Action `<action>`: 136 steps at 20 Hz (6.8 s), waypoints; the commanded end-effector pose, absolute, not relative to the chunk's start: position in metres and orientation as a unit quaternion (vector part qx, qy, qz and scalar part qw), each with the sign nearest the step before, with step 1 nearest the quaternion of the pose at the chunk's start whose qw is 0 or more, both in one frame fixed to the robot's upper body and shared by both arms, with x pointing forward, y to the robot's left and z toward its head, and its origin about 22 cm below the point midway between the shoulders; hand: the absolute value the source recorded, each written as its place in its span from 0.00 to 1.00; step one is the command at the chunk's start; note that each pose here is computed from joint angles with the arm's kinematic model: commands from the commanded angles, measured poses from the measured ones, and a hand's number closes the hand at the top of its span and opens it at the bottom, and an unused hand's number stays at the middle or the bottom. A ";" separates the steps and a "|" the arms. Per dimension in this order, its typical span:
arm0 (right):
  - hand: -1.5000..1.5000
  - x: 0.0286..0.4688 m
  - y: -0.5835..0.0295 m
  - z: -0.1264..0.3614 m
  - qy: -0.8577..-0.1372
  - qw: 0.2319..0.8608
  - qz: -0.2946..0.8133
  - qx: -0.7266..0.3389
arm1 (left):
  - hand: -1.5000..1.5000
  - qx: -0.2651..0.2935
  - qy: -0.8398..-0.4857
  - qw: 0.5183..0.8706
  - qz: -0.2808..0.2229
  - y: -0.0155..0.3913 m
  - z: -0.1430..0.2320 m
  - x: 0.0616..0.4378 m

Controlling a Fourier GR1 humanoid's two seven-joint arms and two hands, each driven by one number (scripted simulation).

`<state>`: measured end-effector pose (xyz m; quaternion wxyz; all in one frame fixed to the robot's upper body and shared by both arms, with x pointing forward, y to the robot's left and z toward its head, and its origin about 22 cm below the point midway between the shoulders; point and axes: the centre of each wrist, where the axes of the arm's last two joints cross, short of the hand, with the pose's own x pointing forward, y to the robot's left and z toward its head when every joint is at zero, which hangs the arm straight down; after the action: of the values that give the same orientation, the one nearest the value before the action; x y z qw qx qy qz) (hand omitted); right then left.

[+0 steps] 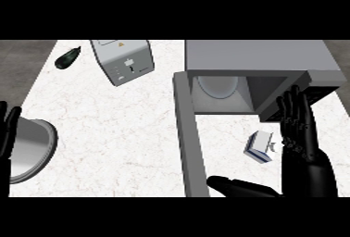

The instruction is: Pick up the milk, place it into the microwave and close the microwave

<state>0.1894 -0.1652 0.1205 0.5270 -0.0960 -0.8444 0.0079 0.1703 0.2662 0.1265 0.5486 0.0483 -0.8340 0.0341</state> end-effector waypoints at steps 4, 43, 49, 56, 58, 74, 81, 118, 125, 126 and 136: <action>0.00 0.183 -0.153 0.131 -0.833 0.532 -0.022 -0.153 | 0.00 0.046 -0.832 0.552 0.038 0.279 0.140 0.153; 0.00 0.186 -0.265 -0.076 -0.738 0.637 -0.071 -0.212 | 0.00 0.043 -0.827 0.560 0.027 0.314 0.146 0.063; 0.00 0.198 -0.263 -0.101 -0.744 0.632 -0.051 -0.210 | 0.00 0.037 -0.830 0.554 0.041 0.329 0.131 0.077; 0.00 0.196 -0.295 -0.137 -0.735 0.634 -0.059 -0.234 | 0.00 0.040 -0.832 0.553 0.026 0.321 0.135 0.065; 0.00 0.212 -0.289 -0.131 -0.738 0.630 -0.060 -0.235 | 0.00 0.042 -0.823 0.566 0.035 0.324 0.130 0.074; 1.00 0.235 -0.292 -0.156 -0.786 0.573 0.000 -0.231 | 0.00 0.032 -0.828 0.560 0.028 0.322 0.136 0.059; 1.00 0.273 -0.292 -0.129 -0.814 0.566 0.038 -0.126 | 0.00 0.037 -0.831 0.554 0.033 0.326 0.129 0.069; 1.00 0.416 -0.151 0.035 -0.819 0.528 0.186 -0.125 | 0.00 0.042 -0.826 0.561 0.035 0.369 0.133 0.073; 1.00 0.432 -0.167 0.031 -0.803 0.528 0.194 -0.197 | 0.00 0.024 -0.825 0.563 0.025 0.358 0.117 0.068; 1.00 0.433 -0.166 0.032 -0.800 0.534 0.182 -0.206 | 0.00 0.018 -0.825 0.565 0.025 0.364 0.117 0.074; 1.00 0.446 -0.197 0.053 -0.806 0.461 0.178 -0.326 | 0.00 0.014 -0.829 0.558 0.024 0.362 0.115 0.084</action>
<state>0.4338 -0.1955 0.0275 0.4940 -0.2654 -0.8020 0.2056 0.0787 0.3608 0.1180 0.5575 0.0190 -0.8295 0.0265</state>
